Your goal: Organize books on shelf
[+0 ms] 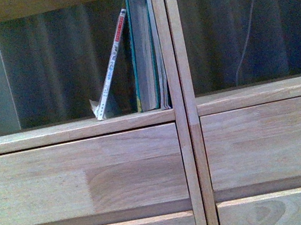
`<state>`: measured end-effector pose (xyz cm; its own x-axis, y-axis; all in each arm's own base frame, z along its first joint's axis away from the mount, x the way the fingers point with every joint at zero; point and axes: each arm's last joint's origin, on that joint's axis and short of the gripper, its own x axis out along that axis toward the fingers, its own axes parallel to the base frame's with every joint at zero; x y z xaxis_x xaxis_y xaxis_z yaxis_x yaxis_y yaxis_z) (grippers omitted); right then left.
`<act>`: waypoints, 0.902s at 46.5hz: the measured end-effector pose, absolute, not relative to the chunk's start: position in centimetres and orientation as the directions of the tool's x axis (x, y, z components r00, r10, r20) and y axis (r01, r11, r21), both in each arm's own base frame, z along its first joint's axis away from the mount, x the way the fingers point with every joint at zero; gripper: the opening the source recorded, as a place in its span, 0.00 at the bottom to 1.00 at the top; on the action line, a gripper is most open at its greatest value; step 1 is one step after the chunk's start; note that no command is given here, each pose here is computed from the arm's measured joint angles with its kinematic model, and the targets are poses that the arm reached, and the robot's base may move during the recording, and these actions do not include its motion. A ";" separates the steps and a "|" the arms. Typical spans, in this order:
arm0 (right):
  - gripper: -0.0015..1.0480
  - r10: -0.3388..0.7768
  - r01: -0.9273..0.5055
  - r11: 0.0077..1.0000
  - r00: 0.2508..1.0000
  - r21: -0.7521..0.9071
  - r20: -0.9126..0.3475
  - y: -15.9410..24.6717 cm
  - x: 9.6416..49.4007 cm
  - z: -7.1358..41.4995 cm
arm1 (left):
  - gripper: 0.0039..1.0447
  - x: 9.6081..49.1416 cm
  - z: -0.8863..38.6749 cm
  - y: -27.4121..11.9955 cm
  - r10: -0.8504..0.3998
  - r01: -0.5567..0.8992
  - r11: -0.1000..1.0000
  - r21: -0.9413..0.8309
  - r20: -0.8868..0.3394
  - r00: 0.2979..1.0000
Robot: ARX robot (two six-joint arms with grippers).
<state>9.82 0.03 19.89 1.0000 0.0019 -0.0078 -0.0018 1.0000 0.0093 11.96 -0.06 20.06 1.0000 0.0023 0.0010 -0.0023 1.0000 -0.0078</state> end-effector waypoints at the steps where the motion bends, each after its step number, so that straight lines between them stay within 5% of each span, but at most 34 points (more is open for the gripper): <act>1: 0.03 0.003 -0.003 1.000 1.000 0.009 -0.009 0.0 9.8 19.7 | 0.02 11.9 19.9 -0.1 -0.005 0.005 1.000 -0.007 0.003 1.000; 42: 0.03 0.003 -0.003 1.000 1.000 0.006 0.006 0.0 9.7 16.8 | 0.02 9.7 16.8 0.0 -0.004 0.004 1.000 -0.006 0.008 1.000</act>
